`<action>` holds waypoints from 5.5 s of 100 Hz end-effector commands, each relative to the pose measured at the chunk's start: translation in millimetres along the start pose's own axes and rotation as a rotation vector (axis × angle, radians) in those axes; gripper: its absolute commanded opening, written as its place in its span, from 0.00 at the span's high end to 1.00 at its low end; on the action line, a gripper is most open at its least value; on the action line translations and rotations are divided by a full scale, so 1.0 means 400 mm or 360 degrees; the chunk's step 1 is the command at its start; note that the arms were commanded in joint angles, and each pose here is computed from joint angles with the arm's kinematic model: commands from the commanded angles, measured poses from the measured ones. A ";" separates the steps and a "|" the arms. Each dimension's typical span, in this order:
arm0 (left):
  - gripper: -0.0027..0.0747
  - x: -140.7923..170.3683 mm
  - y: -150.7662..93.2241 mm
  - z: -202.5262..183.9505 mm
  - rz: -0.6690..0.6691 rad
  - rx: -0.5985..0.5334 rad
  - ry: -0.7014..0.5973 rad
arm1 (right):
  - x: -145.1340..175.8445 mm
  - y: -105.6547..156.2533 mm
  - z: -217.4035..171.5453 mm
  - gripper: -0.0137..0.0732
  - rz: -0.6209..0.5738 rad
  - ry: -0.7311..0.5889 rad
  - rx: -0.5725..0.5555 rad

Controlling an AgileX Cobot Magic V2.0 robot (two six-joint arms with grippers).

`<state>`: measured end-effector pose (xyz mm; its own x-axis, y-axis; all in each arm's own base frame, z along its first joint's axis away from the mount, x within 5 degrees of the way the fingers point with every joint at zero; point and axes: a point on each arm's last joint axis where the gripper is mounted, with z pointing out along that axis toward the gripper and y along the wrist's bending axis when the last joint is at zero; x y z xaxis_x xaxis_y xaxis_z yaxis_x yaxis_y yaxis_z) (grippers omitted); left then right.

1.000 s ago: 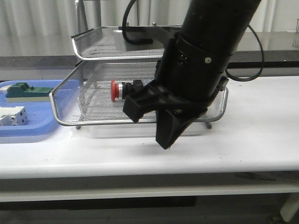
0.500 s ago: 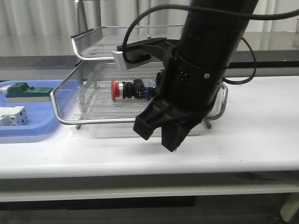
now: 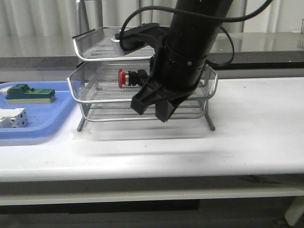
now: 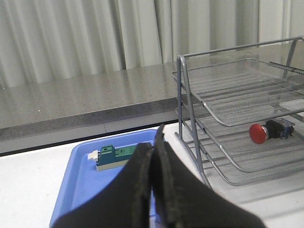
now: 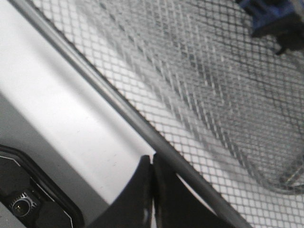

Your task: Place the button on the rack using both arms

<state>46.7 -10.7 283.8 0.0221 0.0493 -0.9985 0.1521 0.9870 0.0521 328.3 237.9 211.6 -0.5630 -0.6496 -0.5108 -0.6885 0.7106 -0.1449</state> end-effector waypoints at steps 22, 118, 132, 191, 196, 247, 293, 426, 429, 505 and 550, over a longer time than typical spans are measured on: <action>0.99 -0.036 0.006 -0.002 -0.0036 -0.0035 -0.0142 | -0.074 -0.111 -0.050 0.91 0.0063 -0.0229 0.0147; 0.99 -0.036 0.006 -0.002 -0.0036 -0.0035 -0.0142 | 0.062 -0.157 -0.377 0.91 0.0385 -0.0389 0.0261; 0.99 -0.036 0.006 -0.002 -0.0036 -0.0035 -0.0142 | 0.148 -0.194 -0.448 0.91 0.0527 -0.0458 0.0373; 0.99 -0.036 0.006 -0.002 -0.0036 -0.0035 -0.0142 | 0.505 -0.098 -0.642 0.91 0.0836 -0.0952 0.0767; 0.99 -0.036 0.006 -0.002 -0.0036 -0.0035 -0.0142 | 0.528 -0.082 -0.644 0.91 0.0837 -0.0978 0.0782; 0.99 -0.036 0.006 -0.002 -0.0036 -0.0035 -0.0142 | 0.603 -0.022 -0.666 0.91 0.0824 -0.1103 0.0831; 0.99 -0.036 0.006 -0.002 -0.0036 -0.0035 -0.0142 | 0.603 -0.023 -0.667 0.91 0.0817 -0.1101 0.0839; 0.99 -0.036 0.006 -0.002 -0.0036 -0.0035 -0.0142 | 0.774 0.055 -0.456 0.91 0.0755 -0.1605 0.0944; 0.99 -0.036 0.006 -0.002 -0.0036 -0.0035 -0.0142 | 0.774 0.055 -0.456 0.91 0.0755 -0.1605 0.0944; 0.99 -0.036 0.006 -0.002 -0.0036 -0.0035 -0.0142 | 0.774 0.055 -0.455 0.91 0.0758 -0.1595 0.0941; 0.99 -0.036 0.006 -0.002 -0.0036 -0.0035 -0.0142 | 0.774 0.055 -0.455 0.91 0.0758 -0.1595 0.0941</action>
<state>46.7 -10.7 283.8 0.0221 0.0493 -0.9985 0.1521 0.9870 0.0521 56.7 3.0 197.2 -0.0186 0.0170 -0.9997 -0.0555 0.9983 0.0181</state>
